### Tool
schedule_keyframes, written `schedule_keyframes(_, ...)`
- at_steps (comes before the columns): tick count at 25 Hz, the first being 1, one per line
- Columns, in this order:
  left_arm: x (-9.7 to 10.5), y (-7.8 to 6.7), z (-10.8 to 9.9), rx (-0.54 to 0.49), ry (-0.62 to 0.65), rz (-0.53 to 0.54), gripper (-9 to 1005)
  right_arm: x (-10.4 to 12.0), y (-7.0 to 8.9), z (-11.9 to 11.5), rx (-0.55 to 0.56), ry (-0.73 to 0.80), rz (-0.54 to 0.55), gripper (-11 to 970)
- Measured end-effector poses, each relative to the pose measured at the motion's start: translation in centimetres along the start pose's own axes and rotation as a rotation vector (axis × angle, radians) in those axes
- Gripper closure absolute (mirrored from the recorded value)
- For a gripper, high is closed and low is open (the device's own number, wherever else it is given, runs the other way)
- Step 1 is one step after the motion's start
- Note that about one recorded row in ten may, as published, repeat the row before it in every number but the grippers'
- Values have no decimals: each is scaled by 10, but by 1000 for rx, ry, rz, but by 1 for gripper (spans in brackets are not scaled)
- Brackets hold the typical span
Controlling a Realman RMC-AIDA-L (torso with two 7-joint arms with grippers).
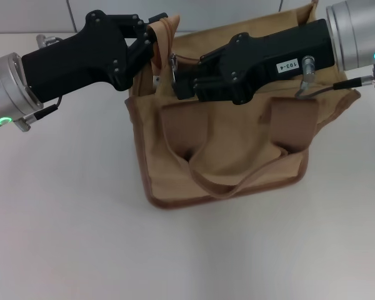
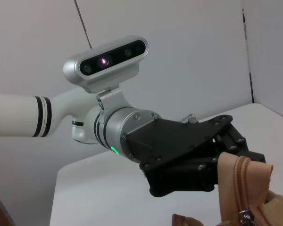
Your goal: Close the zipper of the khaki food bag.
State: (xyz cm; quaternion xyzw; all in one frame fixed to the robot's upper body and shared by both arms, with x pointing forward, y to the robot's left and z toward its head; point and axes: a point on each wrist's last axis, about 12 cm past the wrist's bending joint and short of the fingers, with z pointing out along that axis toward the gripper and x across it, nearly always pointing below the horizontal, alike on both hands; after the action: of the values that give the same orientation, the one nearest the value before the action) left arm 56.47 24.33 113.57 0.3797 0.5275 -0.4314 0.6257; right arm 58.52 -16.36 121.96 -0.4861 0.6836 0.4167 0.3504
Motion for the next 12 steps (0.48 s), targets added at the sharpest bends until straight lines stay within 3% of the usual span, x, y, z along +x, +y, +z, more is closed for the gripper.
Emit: schedule_keyframes(12, -1, 1, 1, 2, 0, 4, 976, 5, -1, -1, 4, -4, 67, 741)
